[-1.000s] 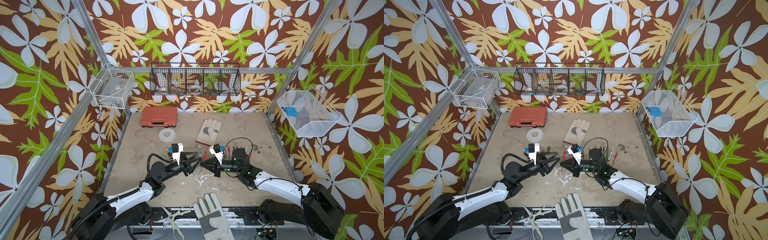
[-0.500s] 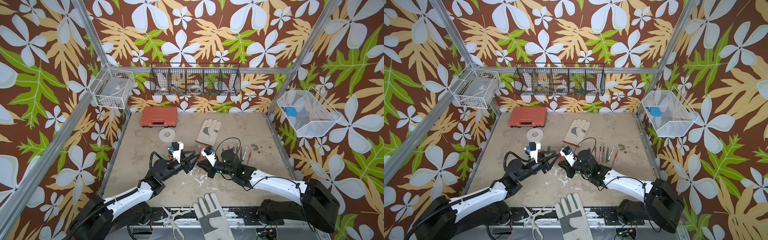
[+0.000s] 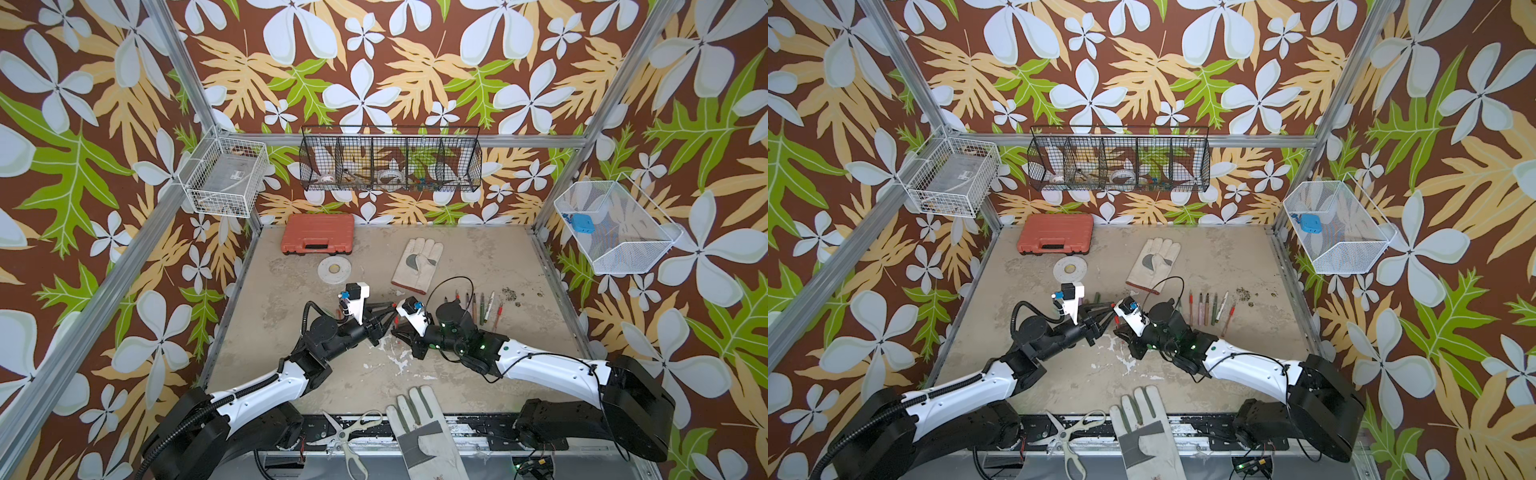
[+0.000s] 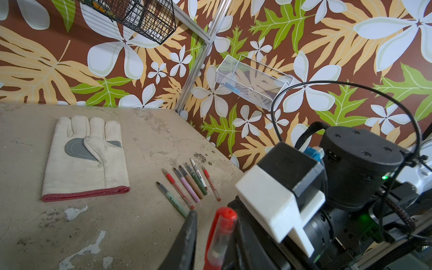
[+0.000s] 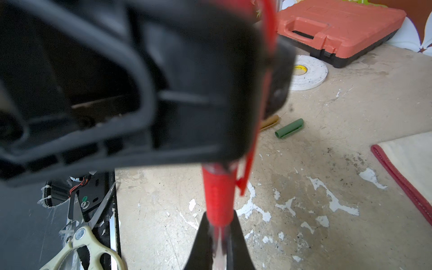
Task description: Open the pen caps
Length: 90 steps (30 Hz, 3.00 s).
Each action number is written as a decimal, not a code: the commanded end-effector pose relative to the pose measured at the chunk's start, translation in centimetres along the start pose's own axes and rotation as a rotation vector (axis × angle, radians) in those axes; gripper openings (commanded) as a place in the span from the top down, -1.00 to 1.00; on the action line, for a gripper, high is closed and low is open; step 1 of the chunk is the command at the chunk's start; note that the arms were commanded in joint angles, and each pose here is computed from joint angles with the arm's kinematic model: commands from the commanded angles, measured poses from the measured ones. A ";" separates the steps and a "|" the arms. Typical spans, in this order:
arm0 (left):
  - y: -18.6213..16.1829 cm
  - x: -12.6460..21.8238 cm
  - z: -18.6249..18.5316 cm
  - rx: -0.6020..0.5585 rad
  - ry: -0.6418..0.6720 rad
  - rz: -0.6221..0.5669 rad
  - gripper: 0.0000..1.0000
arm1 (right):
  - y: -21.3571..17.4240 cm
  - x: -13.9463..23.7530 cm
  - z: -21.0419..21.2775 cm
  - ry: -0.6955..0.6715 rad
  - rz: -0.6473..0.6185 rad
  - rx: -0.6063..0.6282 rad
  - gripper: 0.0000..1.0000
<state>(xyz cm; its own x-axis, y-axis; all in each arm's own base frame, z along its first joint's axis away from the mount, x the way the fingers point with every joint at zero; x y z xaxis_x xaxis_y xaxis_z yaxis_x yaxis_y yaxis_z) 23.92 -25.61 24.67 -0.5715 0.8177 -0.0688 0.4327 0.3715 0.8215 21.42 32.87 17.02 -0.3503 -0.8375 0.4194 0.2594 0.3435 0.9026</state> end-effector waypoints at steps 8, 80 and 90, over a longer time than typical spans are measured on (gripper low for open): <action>0.3 -0.1 0.4 -0.010 0.030 -0.009 1.00 | 0.1 -0.4 0.1 -0.066 0.027 0.055 0.99; -1.1 0.6 -2.9 0.051 -0.242 -0.005 0.33 | 2.0 3.8 2.2 0.403 -0.217 -0.123 1.00; -0.8 0.7 -3.1 0.052 -0.242 -0.009 0.98 | 2.2 4.0 2.2 0.397 -0.221 -0.116 1.00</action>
<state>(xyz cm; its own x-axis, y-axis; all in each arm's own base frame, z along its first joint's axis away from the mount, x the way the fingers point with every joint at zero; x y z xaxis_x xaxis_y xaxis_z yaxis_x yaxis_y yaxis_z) 20.94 -26.78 25.02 -0.3943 0.8983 -0.1939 0.4915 0.3844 0.7814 18.49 31.17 20.42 -0.0391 -0.9900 0.1357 0.3369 0.1148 0.9345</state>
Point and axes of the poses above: each gripper's point midway between its finger pads, its own x axis back along the fingers, its own z axis along the line the jaws close on, y = z × x, the point moved 1 cm from there along x, back along the fingers, and after that the axes turned 6 degrees about x, right-handed, at the moved point
